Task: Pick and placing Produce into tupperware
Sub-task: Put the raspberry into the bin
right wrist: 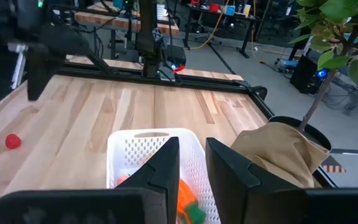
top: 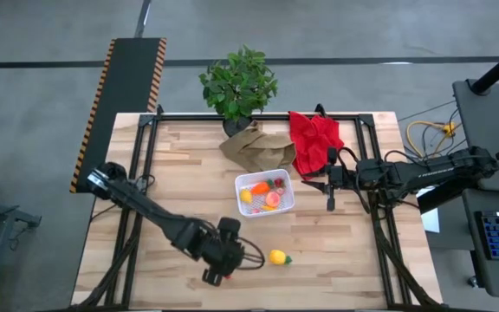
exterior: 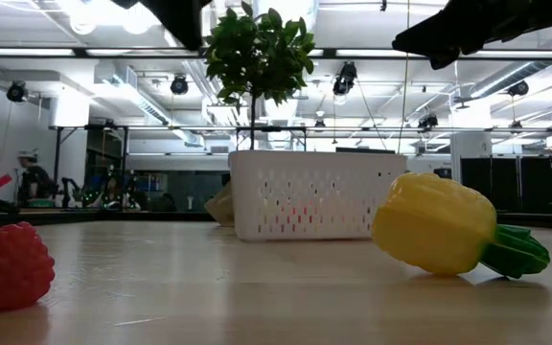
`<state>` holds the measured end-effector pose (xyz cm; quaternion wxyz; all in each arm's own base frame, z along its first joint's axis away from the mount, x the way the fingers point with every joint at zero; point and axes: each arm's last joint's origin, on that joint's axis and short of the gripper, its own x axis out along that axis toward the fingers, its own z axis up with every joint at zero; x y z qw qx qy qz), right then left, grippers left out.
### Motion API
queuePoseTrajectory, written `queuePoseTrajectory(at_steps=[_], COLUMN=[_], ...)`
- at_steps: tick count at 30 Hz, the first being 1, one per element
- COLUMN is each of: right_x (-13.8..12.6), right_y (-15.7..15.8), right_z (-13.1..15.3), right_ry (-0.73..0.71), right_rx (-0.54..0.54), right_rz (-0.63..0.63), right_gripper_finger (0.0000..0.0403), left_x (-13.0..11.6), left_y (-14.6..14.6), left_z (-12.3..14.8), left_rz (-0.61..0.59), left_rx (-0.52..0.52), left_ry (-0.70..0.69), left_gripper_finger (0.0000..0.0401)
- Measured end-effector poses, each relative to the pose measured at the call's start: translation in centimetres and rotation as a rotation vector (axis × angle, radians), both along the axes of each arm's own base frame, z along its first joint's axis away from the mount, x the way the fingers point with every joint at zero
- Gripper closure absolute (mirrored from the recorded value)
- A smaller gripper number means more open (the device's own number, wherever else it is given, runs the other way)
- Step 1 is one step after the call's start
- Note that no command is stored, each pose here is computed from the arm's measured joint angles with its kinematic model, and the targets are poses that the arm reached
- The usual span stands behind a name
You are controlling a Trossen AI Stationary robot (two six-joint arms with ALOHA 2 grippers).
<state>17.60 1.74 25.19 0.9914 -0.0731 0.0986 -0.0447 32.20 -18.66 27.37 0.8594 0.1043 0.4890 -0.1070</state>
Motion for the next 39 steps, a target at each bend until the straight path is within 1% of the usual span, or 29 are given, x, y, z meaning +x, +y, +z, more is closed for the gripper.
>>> queuePoseTrajectory(at_steps=[3,5,8,11,13,17,24,29,36,39], right_x=[0.0,0.0,0.0,0.0,0.0,0.0,0.0,0.0,0.0,0.0], right_y=[0.0,0.0,0.0,0.0,0.0,0.0,0.0,0.0,0.0,0.0], right_z=[0.0,0.0,0.0,0.0,0.0,-0.1,-0.1,-0.1,-0.1,-0.1], right_ry=[0.0,0.001,0.001,0.0,0.003,0.005,0.006,0.006,0.006,0.006], right_rx=[0.002,0.003,0.002,0.002,0.002,0.0,-0.003,-0.005,-0.006,-0.006], right_rz=[0.0,-0.001,0.0,0.0,0.0,0.0,0.0,0.001,0.001,0.001], right_gripper_finger=[0.0333,0.0333,0.0333,0.0333,0.0333,0.0332,0.0332,0.0332,0.0333,0.0333], left_x=[-0.1,0.2,0.3,0.4,0.8,1.2,1.7,1.9,1.7,1.6], left_y=[-0.9,-1.5,-2.1,-2.6,-3.0,-3.7,-4.3,-4.4,-4.3,-4.2], left_z=[-1.7,-2.9,-4.6,-5.5,-5.9,-7.0,-9.4,-10.5,-11.0,-11.2], left_rz=[0.01,-0.008,-0.028,-0.045,-0.059,-0.074,-0.083,-0.086,-0.086,-0.086], left_rx=[-0.004,-0.027,-0.033,-0.045,-0.088,-0.14,-0.146,-0.143,-0.141,-0.142], left_ry=[0.052,0.087,0.147,0.176,0.165,0.174,0.236,0.263,0.265,0.262], left_gripper_finger=[0.0164,0.0163,0.0163,0.0163,0.0163,0.0163,0.0163,0.0163,0.0164,0.0171])
